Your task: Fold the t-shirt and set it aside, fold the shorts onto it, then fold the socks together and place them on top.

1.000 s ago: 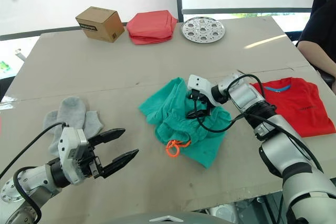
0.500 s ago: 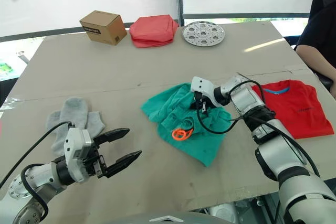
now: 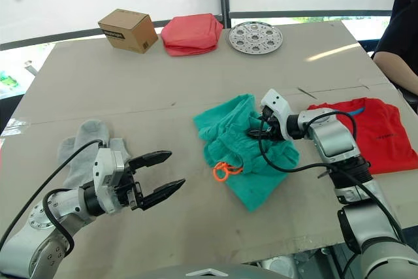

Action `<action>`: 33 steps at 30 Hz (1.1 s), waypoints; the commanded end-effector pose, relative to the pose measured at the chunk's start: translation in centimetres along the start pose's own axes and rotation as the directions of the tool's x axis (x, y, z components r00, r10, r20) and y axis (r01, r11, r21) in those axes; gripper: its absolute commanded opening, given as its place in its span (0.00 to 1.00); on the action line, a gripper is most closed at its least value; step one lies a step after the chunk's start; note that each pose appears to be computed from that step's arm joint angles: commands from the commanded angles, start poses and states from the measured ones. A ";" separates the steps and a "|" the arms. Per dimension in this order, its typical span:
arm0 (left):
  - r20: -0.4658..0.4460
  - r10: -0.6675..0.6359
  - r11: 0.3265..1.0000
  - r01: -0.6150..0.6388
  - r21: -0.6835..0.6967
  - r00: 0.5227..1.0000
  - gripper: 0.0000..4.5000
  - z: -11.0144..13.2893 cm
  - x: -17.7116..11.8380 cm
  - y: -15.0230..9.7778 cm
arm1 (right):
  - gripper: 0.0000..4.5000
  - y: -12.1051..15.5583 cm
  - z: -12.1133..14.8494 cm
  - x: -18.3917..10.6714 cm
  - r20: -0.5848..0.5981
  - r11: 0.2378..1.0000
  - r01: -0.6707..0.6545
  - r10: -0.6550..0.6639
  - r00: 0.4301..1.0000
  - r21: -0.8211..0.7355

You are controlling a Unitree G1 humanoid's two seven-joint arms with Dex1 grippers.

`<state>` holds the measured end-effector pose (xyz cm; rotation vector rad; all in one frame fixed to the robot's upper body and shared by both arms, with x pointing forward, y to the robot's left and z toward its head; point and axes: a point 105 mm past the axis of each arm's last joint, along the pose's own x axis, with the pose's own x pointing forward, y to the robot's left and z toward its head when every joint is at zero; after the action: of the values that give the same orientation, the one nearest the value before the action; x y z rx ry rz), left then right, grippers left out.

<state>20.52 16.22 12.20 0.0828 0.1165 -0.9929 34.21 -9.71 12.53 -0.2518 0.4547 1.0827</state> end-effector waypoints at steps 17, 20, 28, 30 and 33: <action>0.006 -0.007 1.000 0.007 0.016 1.000 1.00 0.8 0.0 -0.3 | 0.94 -1.3 -4.3 2.8 -0.192 0.981 -0.137 0.162 0.968 0.135; 0.004 -0.008 1.000 0.008 0.012 1.000 1.00 0.8 -0.2 -0.6 | 0.75 -0.8 -5.6 3.4 -0.261 0.988 -0.154 0.153 0.953 0.018; 0.003 -0.024 1.000 0.024 0.008 1.000 1.00 0.6 0.0 -0.8 | 0.02 -0.8 -4.5 3.5 -0.183 0.992 -0.084 0.065 0.981 -0.098; 0.012 -0.041 0.999 0.041 0.010 0.999 1.00 0.8 0.4 -0.9 | 0.01 -0.8 -3.0 2.1 -0.104 0.996 -0.054 0.047 0.993 -0.067; 0.032 -0.073 0.997 0.073 0.014 0.997 1.00 1.1 1.3 -1.0 | 0.01 -0.7 0.3 -1.5 0.055 1.000 0.022 -0.022 0.998 0.012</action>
<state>20.59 15.14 12.41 0.0718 0.1167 -1.0354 34.25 -10.62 10.12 -0.2459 0.4992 1.0881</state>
